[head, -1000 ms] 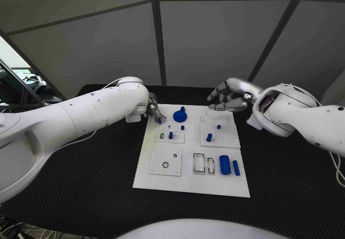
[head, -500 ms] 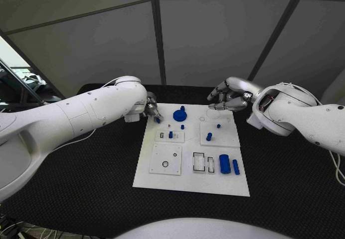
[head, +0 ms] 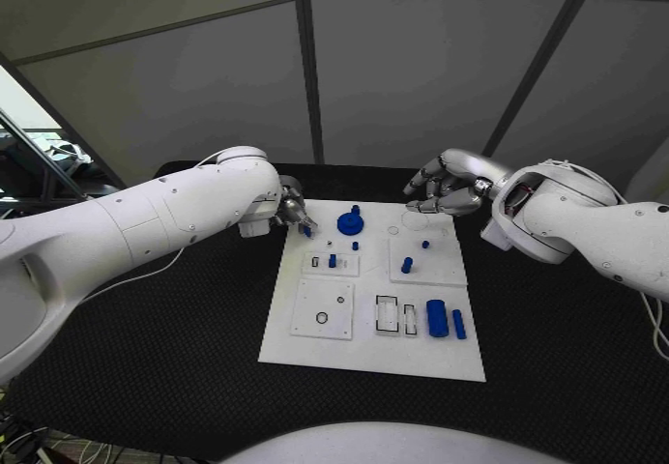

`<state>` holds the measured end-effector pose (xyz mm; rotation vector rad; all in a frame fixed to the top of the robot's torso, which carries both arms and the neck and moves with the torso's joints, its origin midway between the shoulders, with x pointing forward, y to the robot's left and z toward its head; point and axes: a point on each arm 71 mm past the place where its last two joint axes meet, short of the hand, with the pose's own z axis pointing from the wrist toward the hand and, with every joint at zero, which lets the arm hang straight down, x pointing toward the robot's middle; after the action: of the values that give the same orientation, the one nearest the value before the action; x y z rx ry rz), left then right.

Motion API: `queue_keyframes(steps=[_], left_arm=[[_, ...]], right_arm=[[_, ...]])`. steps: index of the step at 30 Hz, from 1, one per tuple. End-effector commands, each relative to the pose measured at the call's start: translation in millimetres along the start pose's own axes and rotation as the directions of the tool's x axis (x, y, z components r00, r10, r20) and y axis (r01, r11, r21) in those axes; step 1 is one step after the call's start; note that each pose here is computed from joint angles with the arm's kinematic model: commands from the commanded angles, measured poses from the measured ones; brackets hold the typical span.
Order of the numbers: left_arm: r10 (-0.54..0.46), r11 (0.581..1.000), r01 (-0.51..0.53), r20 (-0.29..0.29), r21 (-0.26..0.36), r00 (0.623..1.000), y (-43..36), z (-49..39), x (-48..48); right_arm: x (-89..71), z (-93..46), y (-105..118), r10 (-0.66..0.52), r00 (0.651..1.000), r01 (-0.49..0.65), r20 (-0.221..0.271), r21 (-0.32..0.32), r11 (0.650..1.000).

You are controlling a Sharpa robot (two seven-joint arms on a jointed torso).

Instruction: Assemble the parts on the task board

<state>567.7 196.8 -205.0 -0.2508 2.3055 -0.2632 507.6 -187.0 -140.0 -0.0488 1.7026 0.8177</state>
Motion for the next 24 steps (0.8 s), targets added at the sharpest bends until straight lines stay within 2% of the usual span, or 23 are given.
queue_keyframes(steps=[1, 6, 12, 19, 24], left_arm=[[-0.046, 0.997, 0.043, 0.048, 0.059, 0.998, -5.5, -6.0, -5.3], [-0.066, 0.993, 0.057, 0.078, 0.106, 0.995, -7.3, -18.0, -7.2], [-0.054, 0.989, 0.036, 0.12, 0.145, 0.991, -7.3, -32.5, -3.7], [-0.048, 0.984, 0.021, 0.15, 0.177, 0.987, -2.1, -44.7, 13.7], [-0.05, 0.982, 0.02, 0.157, 0.19, 0.986, -0.3, -47.9, 28.1]], right_arm=[[-1.5, 0.3, 1, -0.003, 1.0, 0.003, 0.003, -0.006, 1.0], [-2.0, 0.0, 0, -0.004, 1.0, 0.004, 0.005, -0.003, 1.0], [-2.5, -0.5, -1, -0.004, 1.0, 0.004, 0.007, -0.001, 1.0], [-3.2, -1.1, -3, -0.005, 1.0, 0.005, 0.009, 0.002, 1.0], [-3.3, -1.1, -4, -0.005, 1.0, 0.005, 0.009, 0.003, 1.0]])
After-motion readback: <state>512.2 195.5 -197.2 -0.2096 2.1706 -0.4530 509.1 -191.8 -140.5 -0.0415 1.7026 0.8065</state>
